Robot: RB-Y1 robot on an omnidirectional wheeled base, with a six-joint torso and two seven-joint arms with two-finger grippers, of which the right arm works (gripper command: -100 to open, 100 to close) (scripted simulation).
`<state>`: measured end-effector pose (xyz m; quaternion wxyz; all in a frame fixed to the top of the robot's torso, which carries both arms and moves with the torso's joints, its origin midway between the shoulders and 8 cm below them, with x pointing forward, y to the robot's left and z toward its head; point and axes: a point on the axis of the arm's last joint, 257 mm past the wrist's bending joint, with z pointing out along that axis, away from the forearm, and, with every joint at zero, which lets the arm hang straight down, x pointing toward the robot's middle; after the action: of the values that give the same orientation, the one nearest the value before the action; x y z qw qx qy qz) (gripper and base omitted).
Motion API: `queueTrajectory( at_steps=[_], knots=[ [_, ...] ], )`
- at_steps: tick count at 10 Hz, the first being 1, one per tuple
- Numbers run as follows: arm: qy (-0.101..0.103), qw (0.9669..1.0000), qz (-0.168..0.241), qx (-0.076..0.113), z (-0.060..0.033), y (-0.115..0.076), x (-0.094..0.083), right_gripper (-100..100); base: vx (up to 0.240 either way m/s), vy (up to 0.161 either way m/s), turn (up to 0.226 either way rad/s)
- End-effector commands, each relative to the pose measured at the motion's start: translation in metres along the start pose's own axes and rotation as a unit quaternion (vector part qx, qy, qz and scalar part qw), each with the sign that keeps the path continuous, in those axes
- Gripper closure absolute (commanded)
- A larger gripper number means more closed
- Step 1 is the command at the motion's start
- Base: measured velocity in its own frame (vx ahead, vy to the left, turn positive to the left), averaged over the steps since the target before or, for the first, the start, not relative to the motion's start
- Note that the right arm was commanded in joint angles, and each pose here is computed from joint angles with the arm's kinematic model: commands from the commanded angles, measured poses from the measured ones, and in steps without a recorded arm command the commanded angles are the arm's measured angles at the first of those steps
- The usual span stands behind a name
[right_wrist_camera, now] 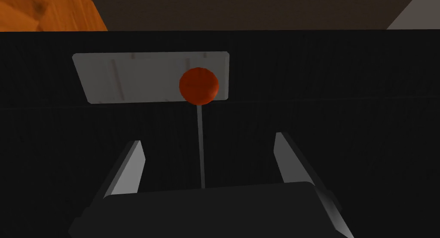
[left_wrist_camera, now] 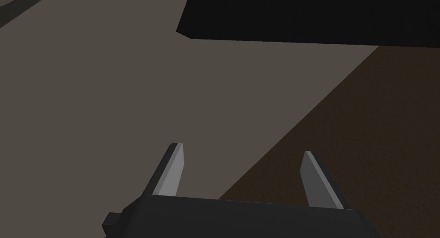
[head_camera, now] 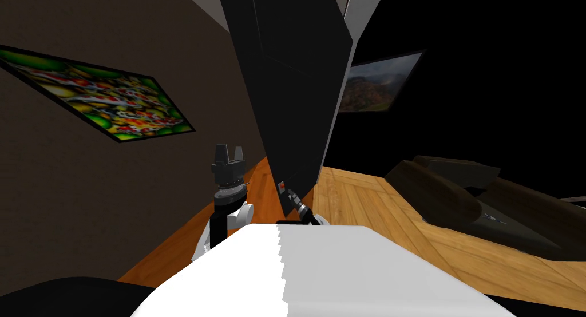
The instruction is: Push the door open
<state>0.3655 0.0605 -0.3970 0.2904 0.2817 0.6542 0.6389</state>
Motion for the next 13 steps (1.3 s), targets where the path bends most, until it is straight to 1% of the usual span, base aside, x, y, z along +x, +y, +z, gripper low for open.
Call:
queueTrajectory(
  at_steps=[1,3,4,5,10,11,12,13],
  knots=[
    [-0.002,1.0,0.0,0.0,0.0025,0.001,-0.002,-100,0.15,0.153,0.03],
    [-0.005,1.0,0.002,-0.003,0.0079,0.004,-0.001,-100,0.168,0.193,0.029],
    [-0.004,1.0,0.001,-0.002,0.0067,0.002,-0.001,-100,0.067,0.06,-0.011],
    [-0.004,1.0,0.001,-0.002,0.0067,0.002,-0.001,100,-0.011,-0.006,0.0],
    [-0.004,1.0,0.001,-0.002,0.0067,0.002,-0.001,100,-0.013,-0.013,0.002],
    [-0.015,0.9999,-0.003,0.003,0.0027,-0.002,-0.015,100,0.049,0.09,-0.013],
    [-0.019,0.9998,-0.004,0.004,0.0019,-0.003,-0.018,100,0.08,0.15,-0.04],
    [-0.025,0.9997,-0.006,0.005,0.0004,-0.004,-0.025,100,0.1,0.153,-0.035]
  ],
)
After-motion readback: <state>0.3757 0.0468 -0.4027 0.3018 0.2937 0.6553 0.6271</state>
